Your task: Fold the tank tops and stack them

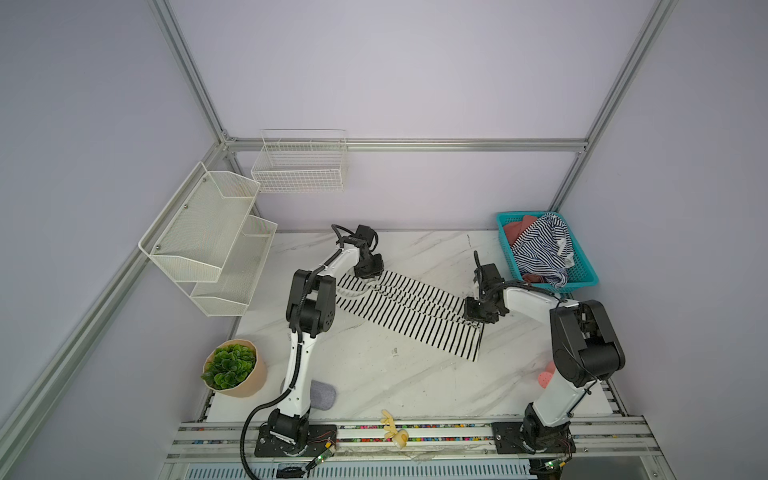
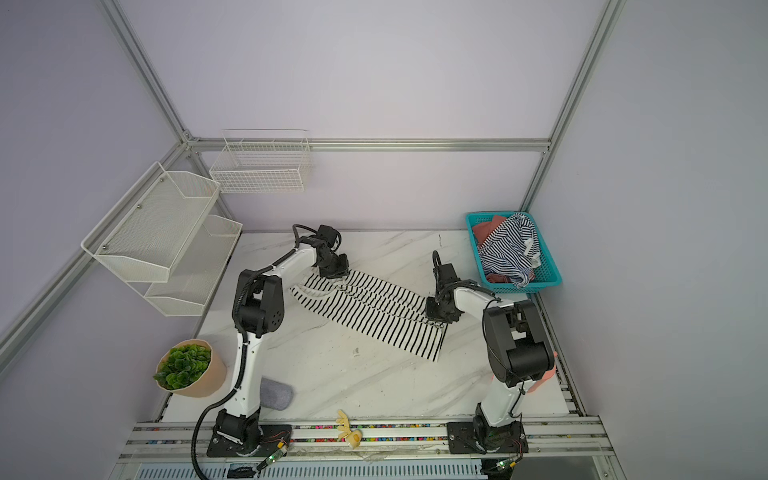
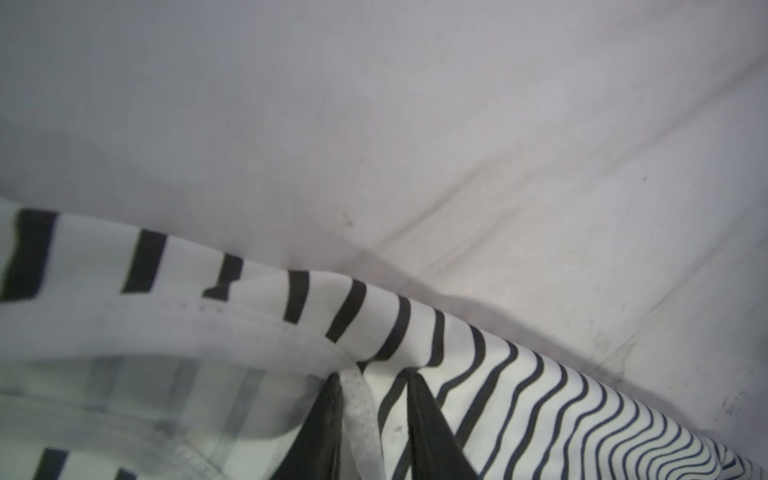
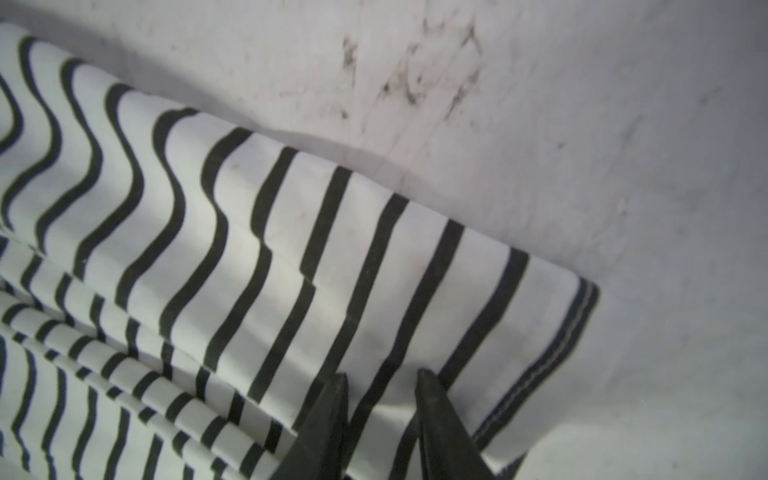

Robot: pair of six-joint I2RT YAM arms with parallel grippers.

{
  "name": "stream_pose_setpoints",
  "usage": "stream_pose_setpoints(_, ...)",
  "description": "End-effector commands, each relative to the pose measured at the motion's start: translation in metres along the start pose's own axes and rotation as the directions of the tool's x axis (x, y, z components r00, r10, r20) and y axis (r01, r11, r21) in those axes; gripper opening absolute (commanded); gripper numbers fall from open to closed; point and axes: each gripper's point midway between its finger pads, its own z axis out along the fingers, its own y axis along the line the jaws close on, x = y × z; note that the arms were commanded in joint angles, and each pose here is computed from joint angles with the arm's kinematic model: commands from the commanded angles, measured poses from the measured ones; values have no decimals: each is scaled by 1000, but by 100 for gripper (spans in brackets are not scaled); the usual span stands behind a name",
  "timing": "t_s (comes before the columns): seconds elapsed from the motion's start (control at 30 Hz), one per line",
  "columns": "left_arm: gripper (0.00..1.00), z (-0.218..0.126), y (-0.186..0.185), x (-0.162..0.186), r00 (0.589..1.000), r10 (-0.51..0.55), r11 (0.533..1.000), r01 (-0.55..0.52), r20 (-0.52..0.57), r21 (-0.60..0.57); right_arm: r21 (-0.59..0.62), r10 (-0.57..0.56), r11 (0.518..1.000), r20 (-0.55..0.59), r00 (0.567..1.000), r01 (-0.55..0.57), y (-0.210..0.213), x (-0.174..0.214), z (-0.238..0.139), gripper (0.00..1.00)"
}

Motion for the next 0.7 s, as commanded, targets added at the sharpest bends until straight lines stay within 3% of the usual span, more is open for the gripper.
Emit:
stream_pose_setpoints(0.0,28,36,-4,15,995,39,999,-35,-92,40,104,29,994,-175,984,-11,-11,63,5,35)
stream_pose_setpoints(0.3,30,67,-70,-1,990,137,963,-124,-37,239,82,60,996,-236,970,-42,24,123,4,36)
stream_pose_setpoints(0.67,34,76,-142,-16,987,126,855,-157,96,494,-50,83,993,-310,947,-103,91,198,12,37)
